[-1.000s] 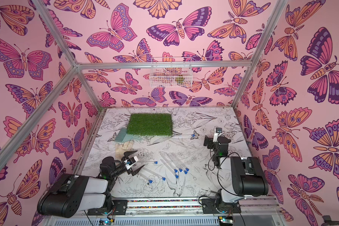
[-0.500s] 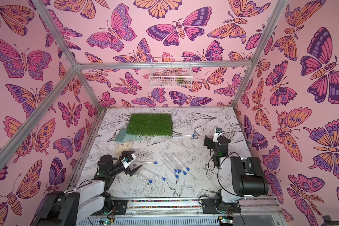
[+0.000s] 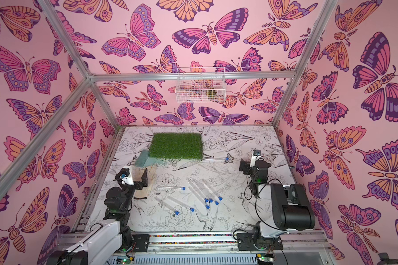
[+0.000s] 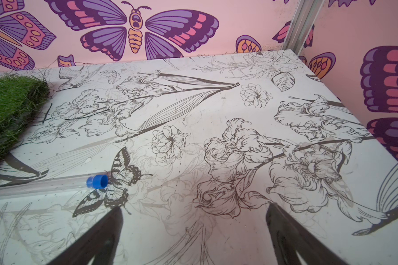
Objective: Remove stoppers from test tubes
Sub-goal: Adjust the test tube at the center of the board.
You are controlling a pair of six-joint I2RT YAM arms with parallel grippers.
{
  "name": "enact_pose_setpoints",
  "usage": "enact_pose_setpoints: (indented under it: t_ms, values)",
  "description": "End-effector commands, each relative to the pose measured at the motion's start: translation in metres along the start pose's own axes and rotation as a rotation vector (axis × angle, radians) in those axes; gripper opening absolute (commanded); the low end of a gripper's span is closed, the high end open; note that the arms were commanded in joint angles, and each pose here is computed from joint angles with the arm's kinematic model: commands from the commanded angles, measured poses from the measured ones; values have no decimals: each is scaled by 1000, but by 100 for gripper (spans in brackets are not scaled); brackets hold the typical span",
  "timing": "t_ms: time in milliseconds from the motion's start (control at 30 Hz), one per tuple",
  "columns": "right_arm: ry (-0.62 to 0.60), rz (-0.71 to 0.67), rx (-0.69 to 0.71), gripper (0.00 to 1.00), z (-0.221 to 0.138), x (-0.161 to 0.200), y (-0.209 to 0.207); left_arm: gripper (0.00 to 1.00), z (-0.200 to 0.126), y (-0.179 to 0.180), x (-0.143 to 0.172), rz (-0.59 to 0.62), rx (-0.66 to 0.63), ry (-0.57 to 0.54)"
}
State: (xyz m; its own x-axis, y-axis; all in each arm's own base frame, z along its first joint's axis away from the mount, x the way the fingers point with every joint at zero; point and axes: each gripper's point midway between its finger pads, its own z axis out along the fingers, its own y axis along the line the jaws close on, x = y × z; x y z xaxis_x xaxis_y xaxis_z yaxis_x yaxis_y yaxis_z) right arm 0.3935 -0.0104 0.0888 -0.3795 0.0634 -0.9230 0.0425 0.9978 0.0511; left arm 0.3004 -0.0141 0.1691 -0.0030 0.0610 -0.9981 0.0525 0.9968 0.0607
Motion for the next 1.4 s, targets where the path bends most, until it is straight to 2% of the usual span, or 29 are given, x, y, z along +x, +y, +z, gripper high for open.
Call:
enact_pose_setpoints:
  t_ms: [0, 100, 200, 267, 400, 533, 600, 667, 700, 767, 833, 900, 1000, 1133, 1233, 1267, 1367]
  values:
    - [-10, 1, -1, 99, 0, -5, 2, 100, -8, 24, 3, 6, -141, -16]
    - [-11, 2, 0, 99, 0, -5, 2, 100, -1, 21, -19, 32, -118, -9]
    - [-10, 1, -1, 99, 0, -5, 2, 100, 21, 15, -35, 1, -65, 174]
    - [-10, 2, 0, 99, 0, -5, 2, 100, 39, 16, -58, -8, -86, 218]
    - [-10, 1, 0, 99, 0, -5, 2, 100, 50, 9, -98, 10, -212, 178]
    - [-11, 1, 0, 99, 0, -5, 2, 100, 14, 0, -125, -67, -366, 141]
    - [-10, 1, 0, 99, 0, -5, 2, 100, -8, -9, -141, -116, -353, 79]
    - [-10, 2, 0, 99, 0, -5, 2, 100, -13, -23, -155, -182, -260, -11]
    - [-11, 1, 0, 99, 0, -5, 2, 100, -13, -34, -160, -199, -184, -19]
    - [-10, 1, -1, 99, 0, -5, 2, 100, -18, -45, -145, -272, -107, 66]
    - [-10, 1, 0, 99, 0, -5, 2, 100, -14, -54, -137, -316, -80, 98]
    - [-10, 1, -1, 99, 0, -5, 2, 100, -12, -47, -132, -322, -139, 129]
    - [-10, 1, -1, 99, 0, -5, 2, 100, -14, -24, -131, -224, -287, 158]
    - [-10, 2, 0, 99, 0, -5, 2, 100, -13, -39, -125, 26, -173, 251]
    - [-10, 1, 0, 99, 0, -5, 2, 100, -19, -25, -107, 13, -265, 335]
    - [-11, 0, 0, 99, 0, -5, 2, 100, -19, -27, -100, -2, -253, 366]
    - [-10, 1, 0, 99, 0, -5, 2, 100, -17, -51, -85, -2, -111, 454]
